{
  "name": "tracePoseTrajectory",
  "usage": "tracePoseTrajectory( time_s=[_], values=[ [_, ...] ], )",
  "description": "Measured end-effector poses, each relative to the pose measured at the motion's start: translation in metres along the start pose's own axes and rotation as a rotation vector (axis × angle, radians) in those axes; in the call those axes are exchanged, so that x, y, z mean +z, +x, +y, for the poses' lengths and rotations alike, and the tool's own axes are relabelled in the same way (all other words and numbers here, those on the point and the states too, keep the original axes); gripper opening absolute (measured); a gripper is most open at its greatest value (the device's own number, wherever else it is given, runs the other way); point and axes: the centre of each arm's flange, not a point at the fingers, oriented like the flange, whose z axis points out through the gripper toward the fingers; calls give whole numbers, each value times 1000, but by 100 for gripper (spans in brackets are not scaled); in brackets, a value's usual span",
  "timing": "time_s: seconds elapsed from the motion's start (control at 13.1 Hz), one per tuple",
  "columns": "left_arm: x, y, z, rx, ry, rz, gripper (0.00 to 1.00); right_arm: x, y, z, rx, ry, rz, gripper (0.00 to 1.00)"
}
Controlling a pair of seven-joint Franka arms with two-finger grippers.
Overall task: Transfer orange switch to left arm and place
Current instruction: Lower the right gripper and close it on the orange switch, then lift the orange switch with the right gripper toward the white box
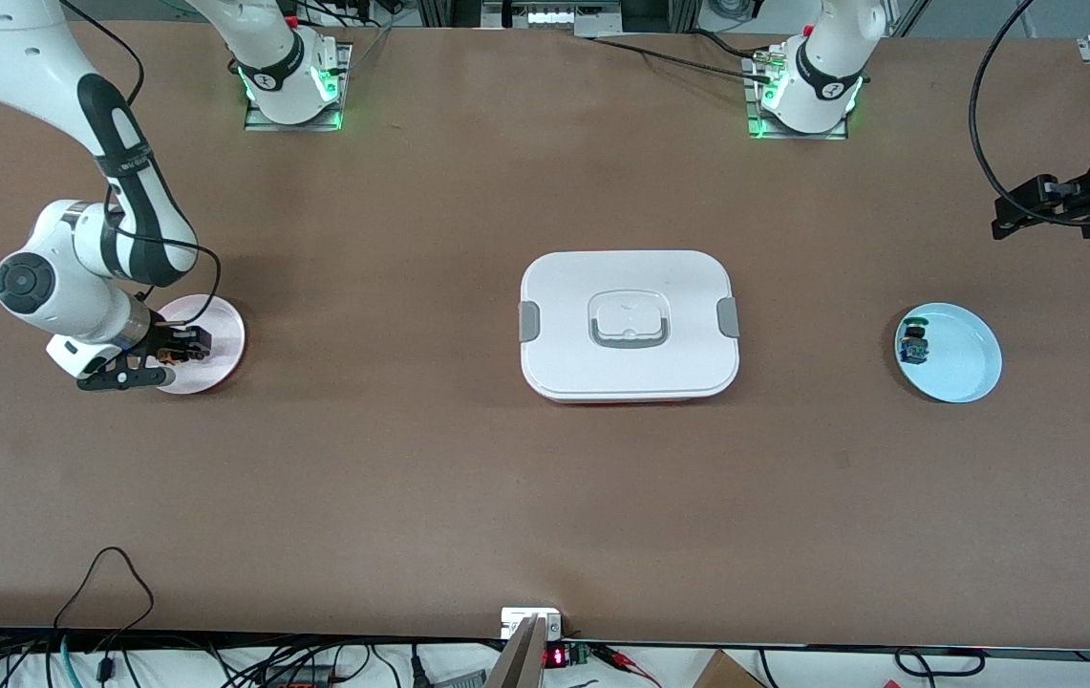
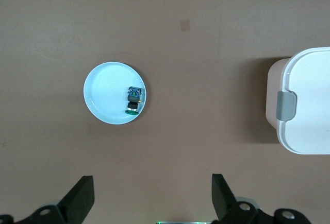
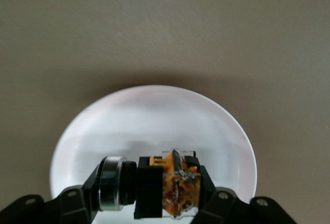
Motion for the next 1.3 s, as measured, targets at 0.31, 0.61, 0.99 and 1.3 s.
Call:
tracePoseTrajectory(
  time_s=[0.31, 0.61, 0.99, 1.3],
  values=[
    [0, 0, 0, 0, 0, 0, 100, -90, 25, -16, -35, 7, 20, 73],
    [0, 0, 0, 0, 0, 0, 100, -173, 47, -48, -91, 7, 111, 73],
    [0, 0, 0, 0, 0, 0, 100, -268, 48, -88, -110, 132, 122, 73],
    [0, 0, 0, 0, 0, 0, 100, -311, 41, -155, -209, 162, 179, 73]
  ],
)
